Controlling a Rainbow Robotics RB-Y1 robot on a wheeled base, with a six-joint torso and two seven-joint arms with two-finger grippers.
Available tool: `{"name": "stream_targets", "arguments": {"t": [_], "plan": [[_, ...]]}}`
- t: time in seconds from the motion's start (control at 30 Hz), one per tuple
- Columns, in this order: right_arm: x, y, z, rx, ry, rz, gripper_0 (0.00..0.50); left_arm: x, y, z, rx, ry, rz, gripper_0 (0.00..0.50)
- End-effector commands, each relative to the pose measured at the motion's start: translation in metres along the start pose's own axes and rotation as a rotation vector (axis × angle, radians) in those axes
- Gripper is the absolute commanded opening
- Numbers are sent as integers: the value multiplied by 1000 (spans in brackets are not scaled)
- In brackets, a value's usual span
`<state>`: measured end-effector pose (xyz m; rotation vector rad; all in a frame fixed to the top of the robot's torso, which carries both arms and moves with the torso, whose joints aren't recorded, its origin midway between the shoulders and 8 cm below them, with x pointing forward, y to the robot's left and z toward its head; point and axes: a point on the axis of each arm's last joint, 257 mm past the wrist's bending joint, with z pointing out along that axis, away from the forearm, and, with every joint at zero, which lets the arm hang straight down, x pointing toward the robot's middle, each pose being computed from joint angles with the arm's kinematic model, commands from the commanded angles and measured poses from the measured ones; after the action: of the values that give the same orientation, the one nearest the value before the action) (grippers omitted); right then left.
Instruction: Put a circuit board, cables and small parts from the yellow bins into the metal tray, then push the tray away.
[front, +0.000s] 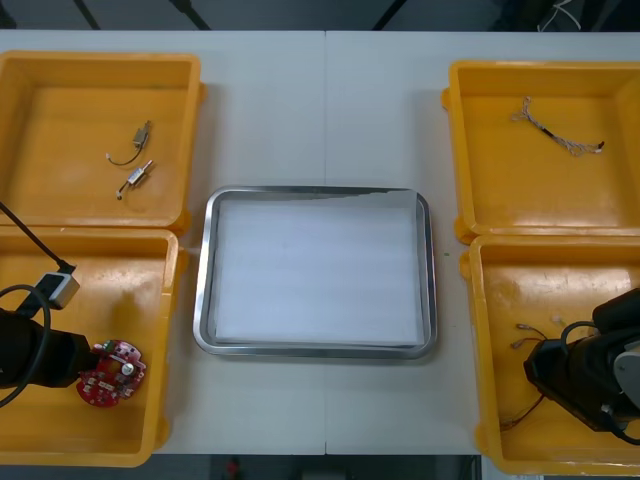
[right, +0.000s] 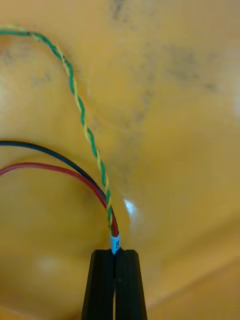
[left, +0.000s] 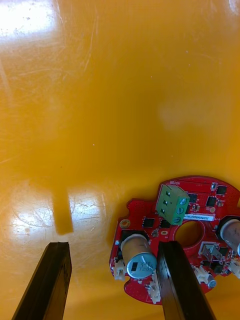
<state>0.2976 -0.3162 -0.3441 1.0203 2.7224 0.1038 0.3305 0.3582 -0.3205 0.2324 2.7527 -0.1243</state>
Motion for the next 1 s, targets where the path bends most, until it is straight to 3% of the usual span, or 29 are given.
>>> {"name": "stream_targets", "arguments": {"t": [0.03, 0.4, 0.63, 0.73, 0.8, 0.83, 0.87, 0.9, 1.0], "plan": [[-13, 23, -37, -48, -65, -37, 0, 4, -7, 7, 14, -4, 58, 488], [-24, 25, -102, -21, -169, -254, 0, 9, -6, 9, 6, 6, 72, 458], [-30, 34, -129, -54, -174, -463, 0, 12, -3, 11, -6, 9, 82, 422], [-34, 39, -141, -74, -175, -555, 0, 13, -3, 12, -8, 9, 89, 343], [-40, 48, -152, -104, -197, -628, 0, 13, -2, 12, -12, 8, 94, 194], [-41, 51, -155, -110, -202, -647, 0, 13, -2, 12, -14, 9, 94, 153], [-43, 55, -160, -121, -211, -683, 0, 13, -1, 12, -17, 8, 95, 63], [-44, 59, -164, -129, -220, -725, 0, 13, -1, 12, -18, 8, 97, 21], [-49, 64, -173, -125, -245, -816, 0, 12, -1, 12, -17, 5, 98, 1]]}}
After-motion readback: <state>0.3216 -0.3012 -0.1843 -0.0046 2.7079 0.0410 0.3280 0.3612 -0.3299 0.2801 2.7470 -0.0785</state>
